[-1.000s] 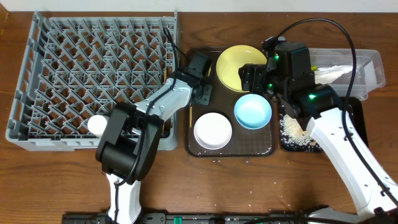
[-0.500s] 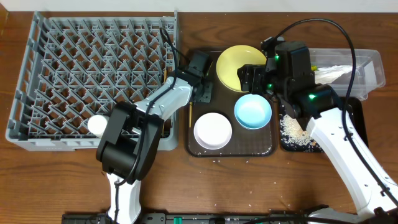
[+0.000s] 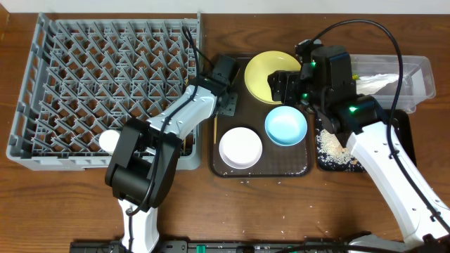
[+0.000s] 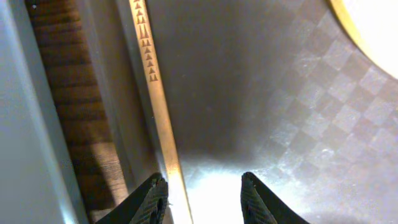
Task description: Sort waste into correct bins and load items into the dishwasher
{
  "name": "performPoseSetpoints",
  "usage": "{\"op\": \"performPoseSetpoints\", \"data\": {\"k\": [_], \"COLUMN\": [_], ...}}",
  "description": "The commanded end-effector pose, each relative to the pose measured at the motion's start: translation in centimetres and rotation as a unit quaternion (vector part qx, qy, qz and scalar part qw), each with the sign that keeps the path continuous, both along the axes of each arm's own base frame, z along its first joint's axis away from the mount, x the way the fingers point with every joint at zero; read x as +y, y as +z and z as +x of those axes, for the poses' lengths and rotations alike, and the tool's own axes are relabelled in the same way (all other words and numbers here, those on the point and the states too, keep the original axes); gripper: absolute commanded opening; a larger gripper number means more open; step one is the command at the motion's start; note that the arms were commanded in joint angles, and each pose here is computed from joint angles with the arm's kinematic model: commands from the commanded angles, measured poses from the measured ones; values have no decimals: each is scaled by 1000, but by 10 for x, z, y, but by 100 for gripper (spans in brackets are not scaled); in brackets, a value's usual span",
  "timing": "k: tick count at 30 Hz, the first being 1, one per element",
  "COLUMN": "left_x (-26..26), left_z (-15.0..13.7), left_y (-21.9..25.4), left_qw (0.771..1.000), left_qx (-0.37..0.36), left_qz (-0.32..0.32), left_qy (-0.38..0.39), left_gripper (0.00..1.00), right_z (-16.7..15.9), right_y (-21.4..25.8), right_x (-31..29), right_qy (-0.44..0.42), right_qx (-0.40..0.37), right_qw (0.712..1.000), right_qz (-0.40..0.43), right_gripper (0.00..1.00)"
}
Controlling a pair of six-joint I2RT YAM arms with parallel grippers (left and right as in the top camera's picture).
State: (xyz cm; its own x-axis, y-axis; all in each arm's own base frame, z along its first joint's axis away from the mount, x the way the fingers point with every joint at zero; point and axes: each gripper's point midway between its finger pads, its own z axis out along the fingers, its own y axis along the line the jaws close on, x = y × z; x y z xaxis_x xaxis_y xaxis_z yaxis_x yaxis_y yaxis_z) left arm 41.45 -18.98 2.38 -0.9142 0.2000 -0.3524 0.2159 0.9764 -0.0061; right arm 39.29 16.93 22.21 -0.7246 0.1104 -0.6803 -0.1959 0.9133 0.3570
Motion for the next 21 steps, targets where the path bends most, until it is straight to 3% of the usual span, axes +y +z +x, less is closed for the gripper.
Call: {"op": "performPoseSetpoints", "data": {"k": [1, 12, 18, 21], "left_x": [9, 13, 14, 14], "left_z": [2, -7, -12, -13], "left_y": [-9, -35, -36, -36], "left_qw": [1000, 999, 998, 997], "left_qx": [5, 35, 44, 46], "left_qz": [26, 41, 47, 49], "left_qy": [-6, -9, -16, -23], "left_gripper": [40, 40, 14, 8], "right_z": [1, 0, 1, 1], "right_y": [1, 1, 1, 1], "right_x": [3, 4, 4, 4], "right_qy": [-4, -8, -10, -10], "right_qx": [4, 8, 8, 8], "right_qw": [1000, 1000, 1000, 1000], "right_qz": [11, 18, 21, 21], "right_gripper": [78, 78, 78, 78]}}
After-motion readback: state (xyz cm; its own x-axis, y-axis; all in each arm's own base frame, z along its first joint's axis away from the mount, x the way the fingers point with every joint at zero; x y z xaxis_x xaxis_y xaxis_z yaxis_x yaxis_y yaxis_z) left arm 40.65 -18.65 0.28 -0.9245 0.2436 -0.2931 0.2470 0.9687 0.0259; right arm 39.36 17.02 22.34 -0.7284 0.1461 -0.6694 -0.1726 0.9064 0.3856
